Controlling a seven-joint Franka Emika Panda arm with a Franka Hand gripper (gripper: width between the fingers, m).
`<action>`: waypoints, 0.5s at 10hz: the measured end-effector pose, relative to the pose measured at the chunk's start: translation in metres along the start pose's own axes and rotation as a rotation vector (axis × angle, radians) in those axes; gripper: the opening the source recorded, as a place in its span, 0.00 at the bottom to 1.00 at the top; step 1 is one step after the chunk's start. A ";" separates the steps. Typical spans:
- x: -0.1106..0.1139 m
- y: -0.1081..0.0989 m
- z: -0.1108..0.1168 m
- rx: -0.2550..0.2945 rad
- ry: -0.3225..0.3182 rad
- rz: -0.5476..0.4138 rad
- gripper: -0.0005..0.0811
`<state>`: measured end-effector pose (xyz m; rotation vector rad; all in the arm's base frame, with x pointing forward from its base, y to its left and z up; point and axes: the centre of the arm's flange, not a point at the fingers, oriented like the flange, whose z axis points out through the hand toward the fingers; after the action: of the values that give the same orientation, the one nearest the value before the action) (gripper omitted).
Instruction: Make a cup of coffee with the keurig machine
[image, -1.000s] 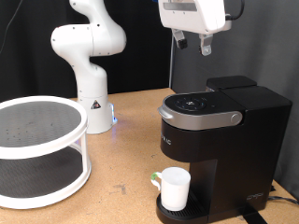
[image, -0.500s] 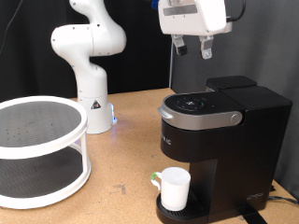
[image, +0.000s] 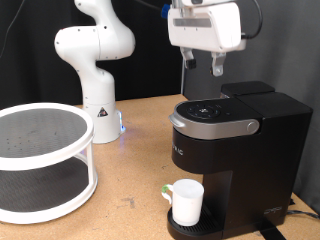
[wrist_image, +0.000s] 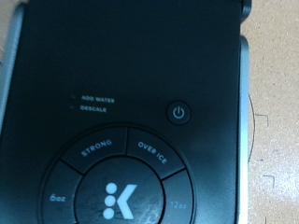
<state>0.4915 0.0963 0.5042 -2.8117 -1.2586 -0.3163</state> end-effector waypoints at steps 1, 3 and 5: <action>0.001 0.001 0.007 -0.011 0.000 0.005 0.99; 0.005 0.004 0.018 -0.031 0.017 0.011 0.99; 0.005 0.005 0.026 -0.041 0.025 0.010 0.99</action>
<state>0.5026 0.0997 0.4803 -2.8381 -1.2464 -0.3804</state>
